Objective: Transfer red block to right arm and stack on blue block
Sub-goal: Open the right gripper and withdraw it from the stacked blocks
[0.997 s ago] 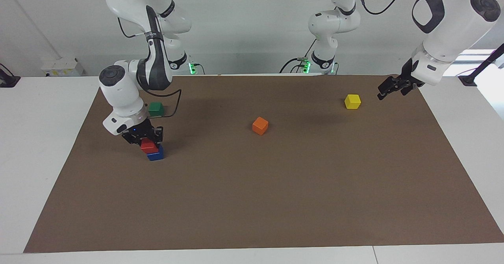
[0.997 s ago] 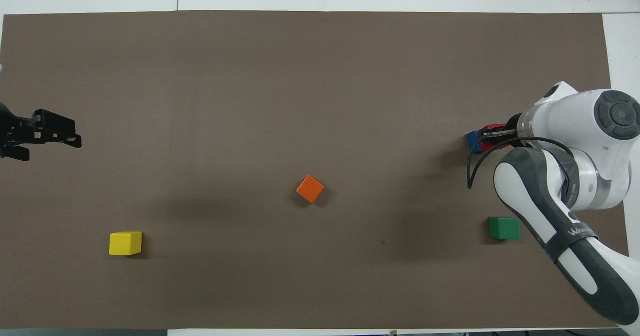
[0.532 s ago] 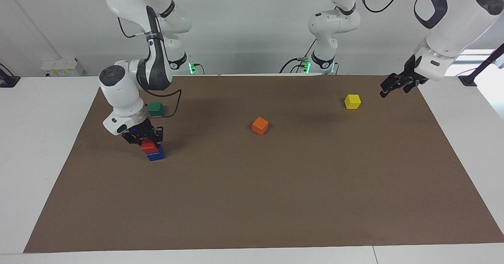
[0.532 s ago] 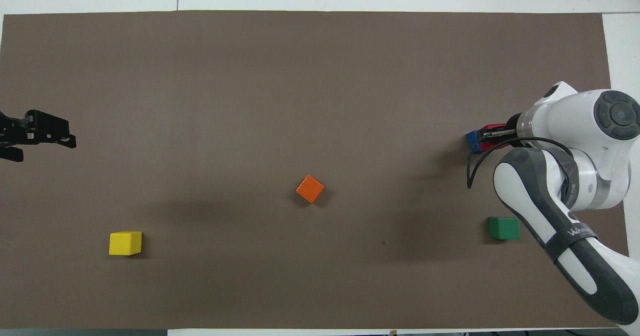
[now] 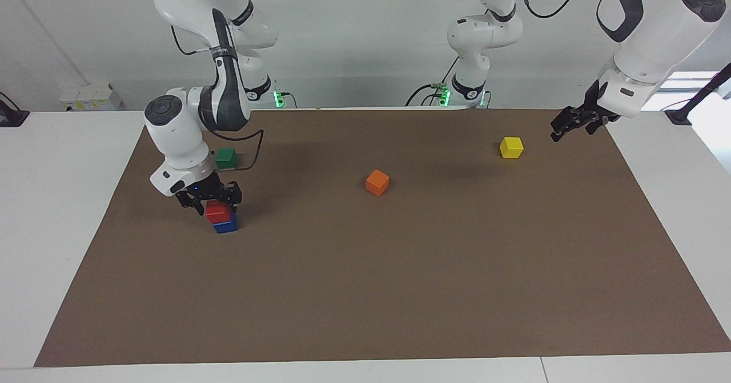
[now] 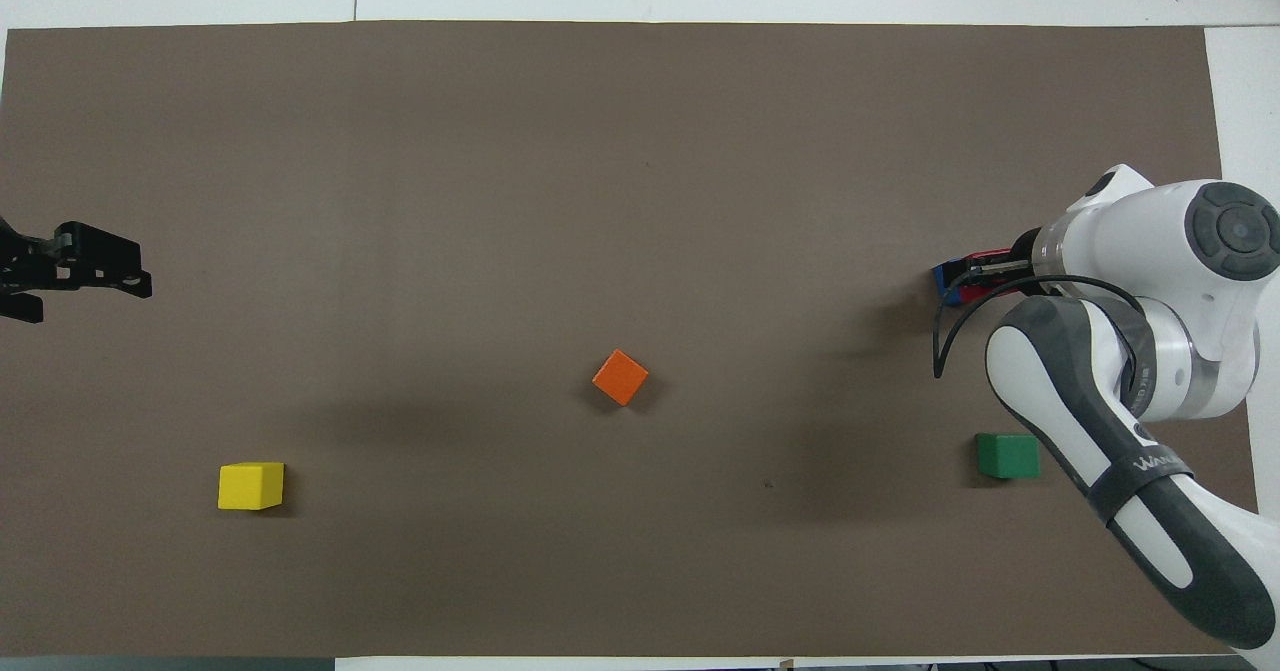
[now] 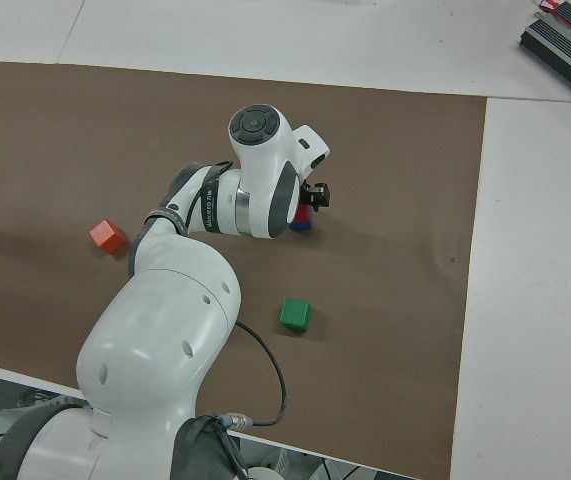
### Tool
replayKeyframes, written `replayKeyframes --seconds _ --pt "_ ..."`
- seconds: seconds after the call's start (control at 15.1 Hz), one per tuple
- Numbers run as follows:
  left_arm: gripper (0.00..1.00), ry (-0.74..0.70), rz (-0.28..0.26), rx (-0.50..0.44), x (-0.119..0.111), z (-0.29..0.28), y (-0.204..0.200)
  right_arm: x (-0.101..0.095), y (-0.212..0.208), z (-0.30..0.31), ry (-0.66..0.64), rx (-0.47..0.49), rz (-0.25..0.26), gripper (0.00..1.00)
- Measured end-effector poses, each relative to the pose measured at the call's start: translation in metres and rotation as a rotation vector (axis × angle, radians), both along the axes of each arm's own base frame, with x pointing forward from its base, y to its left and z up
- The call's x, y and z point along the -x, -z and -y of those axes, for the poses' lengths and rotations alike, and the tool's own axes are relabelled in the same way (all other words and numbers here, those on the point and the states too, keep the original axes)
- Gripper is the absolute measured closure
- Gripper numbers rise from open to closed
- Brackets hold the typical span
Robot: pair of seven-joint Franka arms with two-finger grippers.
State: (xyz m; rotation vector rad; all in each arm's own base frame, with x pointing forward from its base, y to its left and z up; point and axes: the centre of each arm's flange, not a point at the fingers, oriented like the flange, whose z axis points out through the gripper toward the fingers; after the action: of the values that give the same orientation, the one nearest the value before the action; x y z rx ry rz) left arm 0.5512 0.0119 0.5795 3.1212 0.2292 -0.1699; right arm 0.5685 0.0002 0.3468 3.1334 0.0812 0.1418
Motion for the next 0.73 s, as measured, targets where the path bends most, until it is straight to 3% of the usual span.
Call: replayKeyframes --seconds 0.13,0.27,0.4,0.73 --pt "0.00 -0.003 -0.001 -0.001 0.000 -0.002 0.000 0.000 0.000 0.000 0.000 0.000 0.000 0.10" --pt "0.00 -0.005 -0.002 -0.001 0.000 -0.003 0.000 0.000 -0.001 0.000 0.000 0.000 -0.005 0.00" --pt "0.00 -0.006 -0.003 -0.001 0.000 -0.003 0.000 -0.003 -0.012 0.000 -0.001 0.000 -0.042 0.00" --pt "0.00 -0.006 -0.003 -0.001 0.001 -0.003 0.000 -0.014 -0.093 -0.004 -0.001 -0.010 -0.126 0.00"
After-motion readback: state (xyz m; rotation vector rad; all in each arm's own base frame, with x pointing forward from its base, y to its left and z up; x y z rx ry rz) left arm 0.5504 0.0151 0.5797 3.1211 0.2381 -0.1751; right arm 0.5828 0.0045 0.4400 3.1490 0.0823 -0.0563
